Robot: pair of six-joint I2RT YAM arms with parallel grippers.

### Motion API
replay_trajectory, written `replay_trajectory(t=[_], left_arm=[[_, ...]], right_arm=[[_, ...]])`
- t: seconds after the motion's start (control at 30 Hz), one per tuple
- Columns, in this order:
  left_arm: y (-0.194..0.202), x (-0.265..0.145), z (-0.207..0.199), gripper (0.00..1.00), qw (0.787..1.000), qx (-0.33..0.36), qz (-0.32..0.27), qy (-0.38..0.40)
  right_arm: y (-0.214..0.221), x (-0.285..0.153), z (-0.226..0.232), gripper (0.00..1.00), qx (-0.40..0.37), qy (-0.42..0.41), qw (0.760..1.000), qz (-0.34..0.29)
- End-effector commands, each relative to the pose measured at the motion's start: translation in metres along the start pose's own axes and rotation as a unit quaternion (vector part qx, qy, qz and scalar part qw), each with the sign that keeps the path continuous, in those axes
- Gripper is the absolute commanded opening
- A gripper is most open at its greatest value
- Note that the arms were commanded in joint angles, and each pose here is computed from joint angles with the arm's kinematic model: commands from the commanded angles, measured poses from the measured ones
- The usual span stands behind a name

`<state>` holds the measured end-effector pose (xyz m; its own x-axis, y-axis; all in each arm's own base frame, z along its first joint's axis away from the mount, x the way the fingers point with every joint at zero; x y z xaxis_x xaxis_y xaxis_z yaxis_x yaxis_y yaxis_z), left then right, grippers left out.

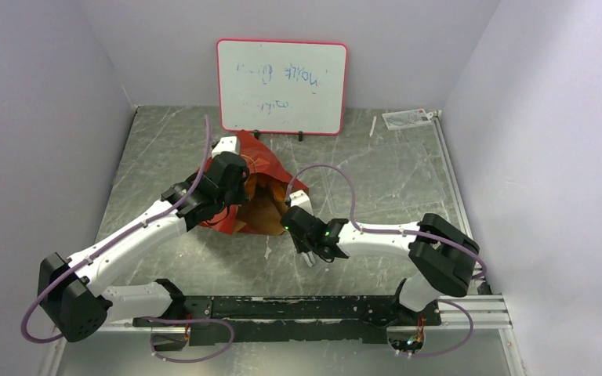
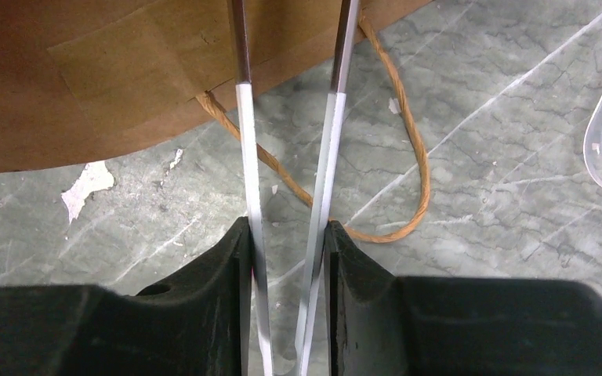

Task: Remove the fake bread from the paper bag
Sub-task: Take out the fake bread from the paper bag.

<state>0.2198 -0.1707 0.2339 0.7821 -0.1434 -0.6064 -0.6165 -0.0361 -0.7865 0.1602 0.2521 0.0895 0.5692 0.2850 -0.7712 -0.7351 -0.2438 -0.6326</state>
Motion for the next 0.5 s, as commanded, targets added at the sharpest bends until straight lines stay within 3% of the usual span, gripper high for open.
replay_trajectory(t=[0.0, 0.1, 0.47], left_arm=[[0.004, -0.001, 0.003, 0.09, 1.0, -0.001, 0.002, -0.003], [0.003, -0.001, 0.003, 0.09, 1.0, -0.001, 0.0, -0.008], [0.001, 0.013, 0.008, 0.1, 0.997, 0.001, -0.004, -0.075]], right_arm=[[-0.013, -0.007, 0.003, 0.1, 0.012, 0.008, 1.0, -0.014], [-0.019, -0.011, 0.008, 0.0, 0.006, -0.004, 1.0, -0.005], [-0.028, -0.046, 0.013, 0.0, 0.023, -0.037, 0.999, 0.027]])
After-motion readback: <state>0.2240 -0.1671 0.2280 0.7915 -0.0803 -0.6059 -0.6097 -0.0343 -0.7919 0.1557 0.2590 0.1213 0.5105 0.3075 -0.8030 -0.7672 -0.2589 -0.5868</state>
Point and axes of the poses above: each gripper's point midway between its finger pads, its own x axis out along the fingers, its own z axis along the line the jaws close on, y = z × x, the point moved 8 cm from there along -x, back along the fingers, and after that the axes turned 7 degrees about x, right-handed, at the moved point
